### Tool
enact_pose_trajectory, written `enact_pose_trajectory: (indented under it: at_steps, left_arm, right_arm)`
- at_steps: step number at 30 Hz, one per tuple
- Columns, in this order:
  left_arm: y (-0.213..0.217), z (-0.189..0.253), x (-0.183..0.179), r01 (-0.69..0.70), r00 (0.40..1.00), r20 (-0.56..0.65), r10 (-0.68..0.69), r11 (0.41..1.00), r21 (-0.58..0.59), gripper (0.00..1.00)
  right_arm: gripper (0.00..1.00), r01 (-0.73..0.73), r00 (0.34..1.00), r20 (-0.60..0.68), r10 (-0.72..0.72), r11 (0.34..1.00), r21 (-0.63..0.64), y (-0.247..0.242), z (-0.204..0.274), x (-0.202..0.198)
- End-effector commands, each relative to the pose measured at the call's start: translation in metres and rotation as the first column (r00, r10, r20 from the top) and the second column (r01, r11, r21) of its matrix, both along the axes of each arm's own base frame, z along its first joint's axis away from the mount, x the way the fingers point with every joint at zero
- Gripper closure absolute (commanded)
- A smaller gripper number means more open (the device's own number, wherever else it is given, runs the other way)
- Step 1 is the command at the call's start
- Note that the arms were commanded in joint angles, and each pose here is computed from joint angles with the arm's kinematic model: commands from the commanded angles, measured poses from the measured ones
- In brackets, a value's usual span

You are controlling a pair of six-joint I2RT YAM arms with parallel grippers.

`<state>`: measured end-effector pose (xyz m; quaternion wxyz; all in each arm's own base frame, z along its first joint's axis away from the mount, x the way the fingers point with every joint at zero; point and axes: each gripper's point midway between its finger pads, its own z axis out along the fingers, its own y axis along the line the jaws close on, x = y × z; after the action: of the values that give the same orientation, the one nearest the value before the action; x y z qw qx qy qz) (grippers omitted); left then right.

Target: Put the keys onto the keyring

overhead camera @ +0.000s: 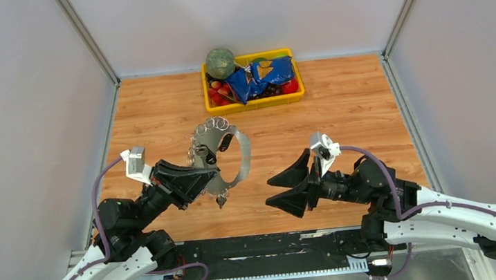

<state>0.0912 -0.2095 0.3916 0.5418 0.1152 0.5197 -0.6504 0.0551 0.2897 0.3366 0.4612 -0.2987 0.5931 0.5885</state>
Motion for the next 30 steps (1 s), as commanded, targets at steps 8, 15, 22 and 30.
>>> enact_pose_trajectory:
  at_steps: [8,15,22,30]
  left_arm:
    - [0.016,0.001,0.01,-0.025,0.959,-0.281,-0.028,0.983,-0.181,1.0]
    - [0.015,-0.016,0.012,-0.023,0.917,-0.397,-0.046,0.985,-0.168,1.0]
    - [0.013,-0.028,0.014,-0.025,0.895,-0.443,-0.056,0.984,-0.176,1.0]
    - [0.015,-0.025,0.006,0.005,0.901,-0.426,-0.083,0.983,-0.181,1.0]
  right_arm:
    - [0.37,0.152,0.985,-0.1,-0.138,0.977,0.152,0.01,0.058,0.03]
    - [0.35,0.234,0.967,-0.142,-0.213,0.96,0.153,0.018,0.069,0.049]
    - [0.36,0.232,0.964,-0.164,-0.21,0.965,0.123,0.044,0.072,0.057]
    - [0.44,0.216,0.966,-0.173,-0.193,0.968,0.126,0.055,0.074,0.058]
